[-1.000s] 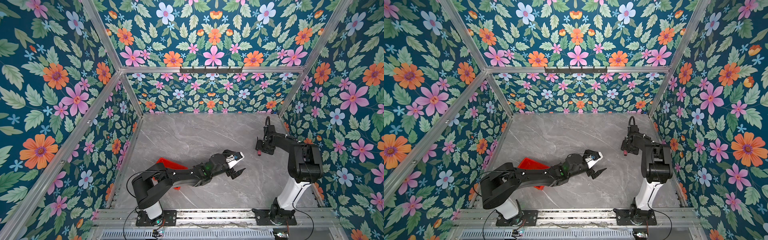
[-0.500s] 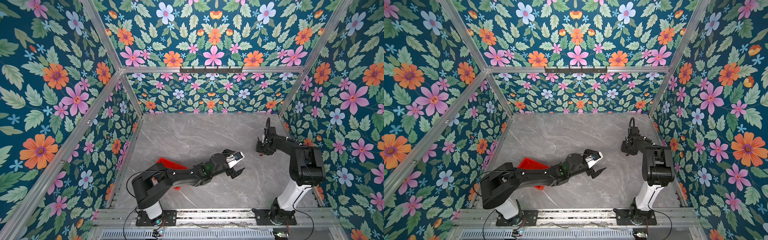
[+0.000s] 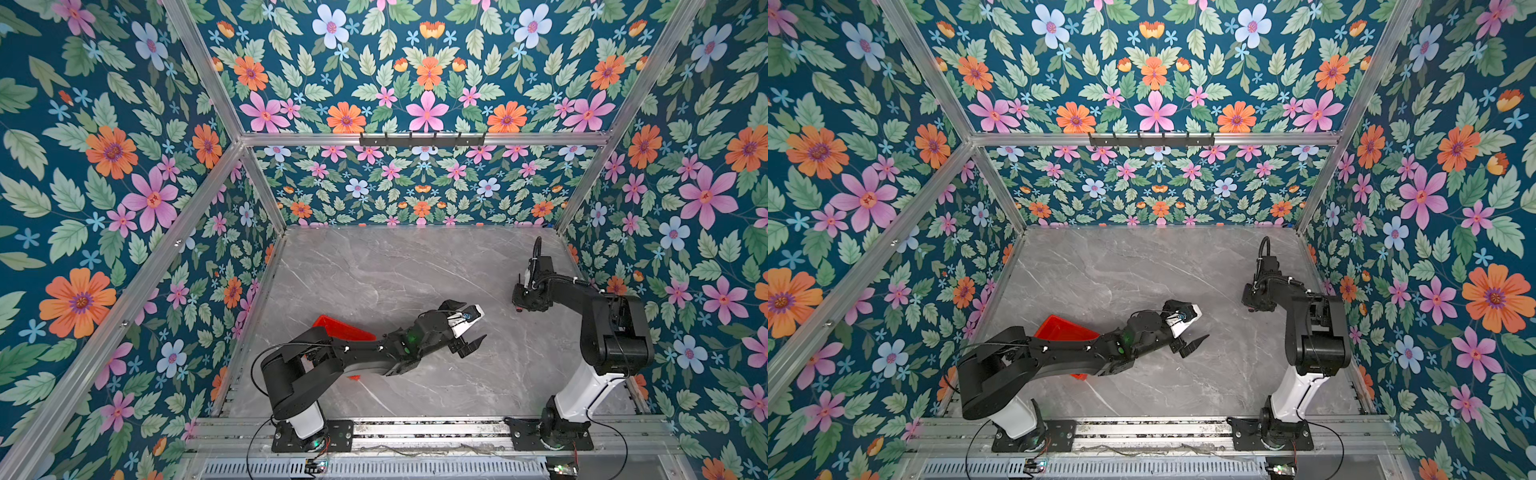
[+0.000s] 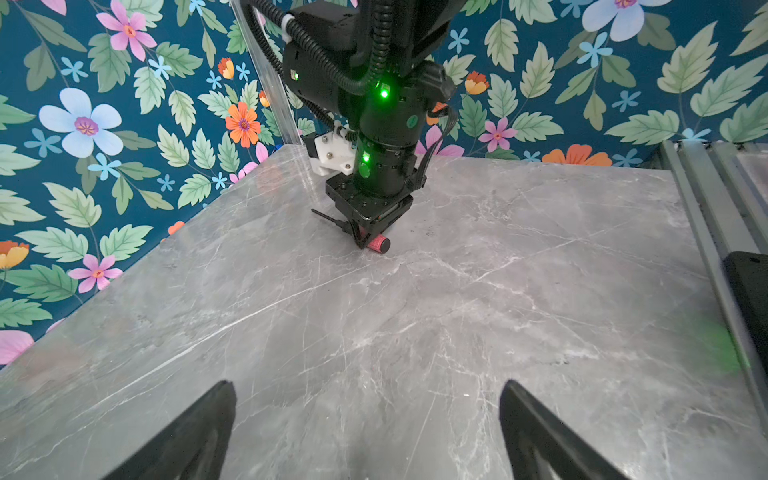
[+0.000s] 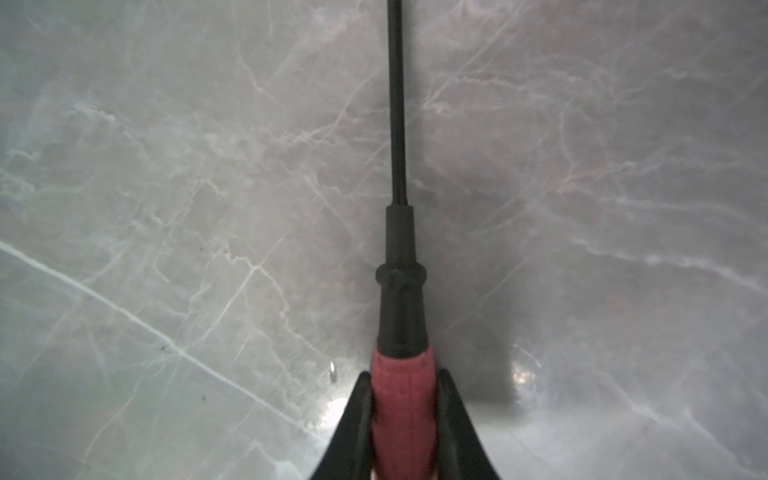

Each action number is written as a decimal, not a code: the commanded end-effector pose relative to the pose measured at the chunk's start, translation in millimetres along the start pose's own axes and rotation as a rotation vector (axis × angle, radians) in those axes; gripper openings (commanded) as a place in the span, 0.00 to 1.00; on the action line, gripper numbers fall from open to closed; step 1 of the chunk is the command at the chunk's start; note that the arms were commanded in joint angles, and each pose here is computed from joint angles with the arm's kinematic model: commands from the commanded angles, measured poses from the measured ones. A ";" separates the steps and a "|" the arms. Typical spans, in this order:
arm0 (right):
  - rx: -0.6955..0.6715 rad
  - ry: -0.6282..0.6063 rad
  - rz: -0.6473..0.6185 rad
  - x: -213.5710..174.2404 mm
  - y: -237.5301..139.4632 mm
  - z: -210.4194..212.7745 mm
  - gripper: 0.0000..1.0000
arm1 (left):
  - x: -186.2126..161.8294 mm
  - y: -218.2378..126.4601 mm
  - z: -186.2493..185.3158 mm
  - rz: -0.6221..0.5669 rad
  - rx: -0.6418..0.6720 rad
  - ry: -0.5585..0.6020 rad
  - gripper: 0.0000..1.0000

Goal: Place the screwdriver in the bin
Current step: 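Close the right gripper on the pink handle and lift the screwdriver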

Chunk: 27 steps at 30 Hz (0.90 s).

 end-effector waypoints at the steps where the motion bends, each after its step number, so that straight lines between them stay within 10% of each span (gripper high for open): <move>1: 0.015 -0.006 0.083 -19.0 -4.0 -3.6 0.00 | 9.5 -3.1 7.2 -0.060 0.056 -0.060 1.00; 17: 0.256 -0.074 -0.236 -25.7 -70.5 10.3 0.00 | -3.9 -20.6 55.2 -0.103 0.285 -0.547 1.00; 27: 0.523 -0.414 -0.378 -57.2 -114.2 56.6 0.00 | -9.7 -33.4 91.6 -0.189 0.247 -0.774 1.00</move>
Point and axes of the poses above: each gripper's point midway between its finger pads, its own y axis out along the fingers, its own z axis along the line the jaws close on, x = y × z, the point moved 8 cm from there along -y, back along the fingers, and after that the axes turned 12 degrees about y, right-handed, at the moved point
